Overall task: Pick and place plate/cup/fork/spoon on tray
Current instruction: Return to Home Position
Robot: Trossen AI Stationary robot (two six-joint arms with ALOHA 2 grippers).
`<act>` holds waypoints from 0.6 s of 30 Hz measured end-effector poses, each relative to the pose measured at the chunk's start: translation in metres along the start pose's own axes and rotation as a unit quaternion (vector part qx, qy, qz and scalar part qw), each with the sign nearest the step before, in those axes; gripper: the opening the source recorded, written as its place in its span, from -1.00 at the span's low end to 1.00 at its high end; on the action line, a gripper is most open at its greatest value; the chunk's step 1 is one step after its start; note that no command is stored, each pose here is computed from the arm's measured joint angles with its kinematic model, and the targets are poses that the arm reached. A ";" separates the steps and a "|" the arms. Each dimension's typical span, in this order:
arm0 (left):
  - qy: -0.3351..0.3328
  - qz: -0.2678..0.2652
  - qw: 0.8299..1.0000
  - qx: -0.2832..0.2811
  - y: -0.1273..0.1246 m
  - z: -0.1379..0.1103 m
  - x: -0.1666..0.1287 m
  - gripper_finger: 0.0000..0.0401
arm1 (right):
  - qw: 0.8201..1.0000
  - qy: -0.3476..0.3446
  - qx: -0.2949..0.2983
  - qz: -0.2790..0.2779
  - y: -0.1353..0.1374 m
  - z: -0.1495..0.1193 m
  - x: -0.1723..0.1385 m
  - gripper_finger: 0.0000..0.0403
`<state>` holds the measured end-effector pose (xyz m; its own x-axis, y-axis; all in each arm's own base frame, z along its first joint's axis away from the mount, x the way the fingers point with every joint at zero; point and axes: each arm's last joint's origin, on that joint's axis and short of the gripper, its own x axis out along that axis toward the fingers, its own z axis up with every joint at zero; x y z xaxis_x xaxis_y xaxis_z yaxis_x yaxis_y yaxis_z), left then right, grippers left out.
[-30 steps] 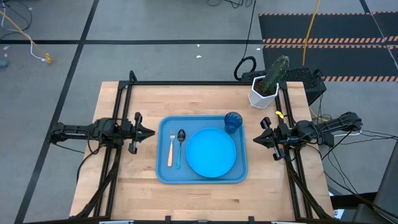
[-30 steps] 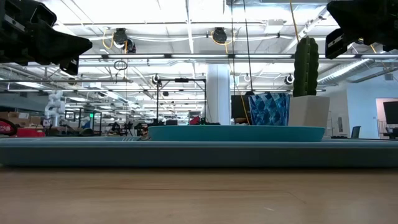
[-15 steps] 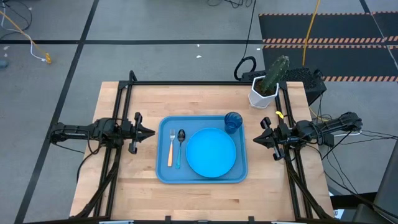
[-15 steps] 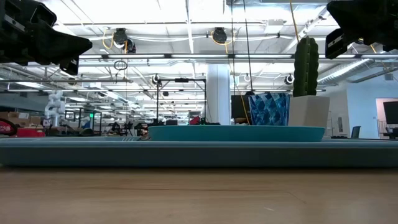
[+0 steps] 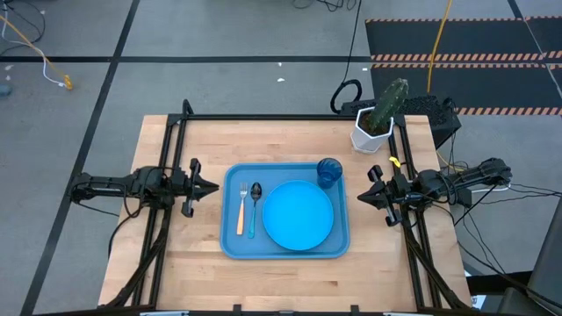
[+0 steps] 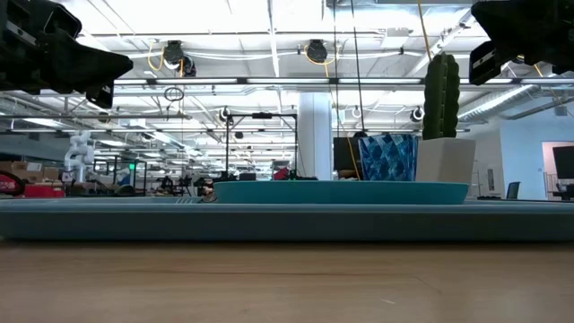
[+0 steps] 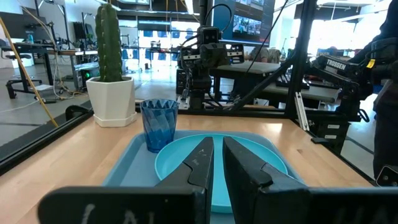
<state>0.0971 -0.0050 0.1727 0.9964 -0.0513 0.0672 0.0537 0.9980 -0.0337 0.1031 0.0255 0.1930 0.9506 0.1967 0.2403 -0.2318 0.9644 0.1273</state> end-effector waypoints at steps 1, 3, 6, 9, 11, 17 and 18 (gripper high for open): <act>0.000 0.000 1.000 0.000 0.000 0.000 0.000 -0.81 | 1.000 0.000 0.000 0.000 0.000 0.000 0.000 -1.00; 0.000 0.000 1.000 0.000 0.000 0.000 0.000 -0.81 | 1.000 0.000 0.000 0.000 0.000 0.000 0.000 -1.00; 0.000 0.000 1.000 0.000 0.000 0.000 0.000 -0.81 | 1.000 0.000 0.000 0.000 0.000 0.000 0.000 -1.00; 0.000 0.000 1.000 0.000 0.000 0.000 0.000 -0.81 | 1.000 0.000 0.000 0.000 0.000 0.000 0.000 -1.00; 0.000 0.000 1.000 0.000 0.000 0.000 0.000 -0.81 | 1.000 0.000 0.000 0.000 0.000 0.000 0.000 -1.00; 0.000 0.000 1.000 0.000 0.000 0.000 0.000 -0.81 | 1.000 0.000 0.000 0.000 0.000 0.000 0.000 -1.00; 0.000 0.000 1.000 0.000 0.000 0.000 0.000 -0.81 | 1.000 0.000 0.000 0.000 0.000 0.000 0.000 -1.00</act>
<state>0.0971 -0.0050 0.1727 0.9965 -0.0510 0.0670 0.0533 0.9980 -0.0337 0.1031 0.0255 0.1930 0.9506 0.1966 0.2403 -0.2316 0.9644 0.1273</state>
